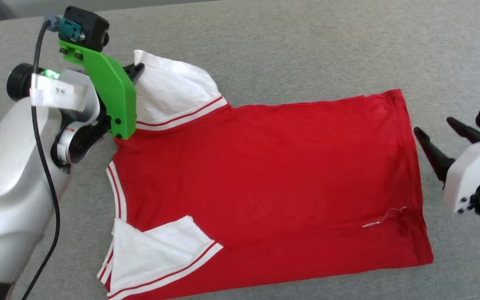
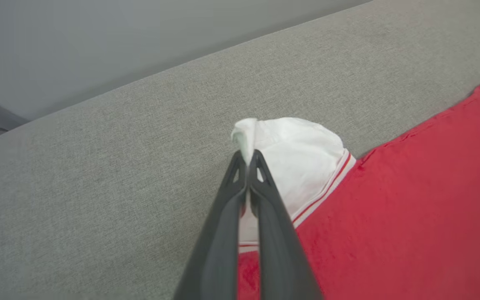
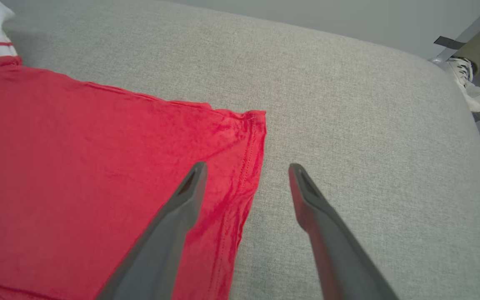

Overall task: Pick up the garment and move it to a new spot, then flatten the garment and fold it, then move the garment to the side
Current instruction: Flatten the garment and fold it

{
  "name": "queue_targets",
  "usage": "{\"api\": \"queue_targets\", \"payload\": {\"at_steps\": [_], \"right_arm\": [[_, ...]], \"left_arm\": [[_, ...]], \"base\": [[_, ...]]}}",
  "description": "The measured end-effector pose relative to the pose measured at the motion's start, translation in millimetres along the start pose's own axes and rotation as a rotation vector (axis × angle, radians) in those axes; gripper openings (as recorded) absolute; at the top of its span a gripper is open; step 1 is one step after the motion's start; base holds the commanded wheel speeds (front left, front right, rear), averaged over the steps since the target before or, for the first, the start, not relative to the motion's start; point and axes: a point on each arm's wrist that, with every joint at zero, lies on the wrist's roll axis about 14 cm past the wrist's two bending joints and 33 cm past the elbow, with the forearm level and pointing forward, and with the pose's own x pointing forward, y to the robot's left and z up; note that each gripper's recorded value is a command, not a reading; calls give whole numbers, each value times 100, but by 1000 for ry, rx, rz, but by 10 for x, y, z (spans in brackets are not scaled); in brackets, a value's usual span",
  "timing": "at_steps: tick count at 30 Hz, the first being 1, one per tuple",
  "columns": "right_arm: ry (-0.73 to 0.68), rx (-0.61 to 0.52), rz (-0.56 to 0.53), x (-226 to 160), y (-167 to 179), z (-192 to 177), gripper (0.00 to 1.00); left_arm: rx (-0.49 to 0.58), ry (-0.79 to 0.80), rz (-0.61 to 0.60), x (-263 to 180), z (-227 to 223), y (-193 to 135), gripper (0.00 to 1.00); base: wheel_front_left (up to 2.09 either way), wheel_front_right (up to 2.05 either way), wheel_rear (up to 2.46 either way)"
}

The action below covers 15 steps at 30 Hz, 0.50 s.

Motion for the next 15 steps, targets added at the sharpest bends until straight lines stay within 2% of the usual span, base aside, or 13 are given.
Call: {"api": "queue_targets", "payload": {"at_steps": [6, 15], "right_arm": [[160, -9, 25, 309, -102, -3, 100], [323, -65, 37, 825, -157, -200, 100]], "left_arm": [[7, -38, 16, -256, 1, -28, 0], [13, -34, 14, -313, -132, -41, 0]], "base": [[0, 0, 0], [0, 0, 0]]}}
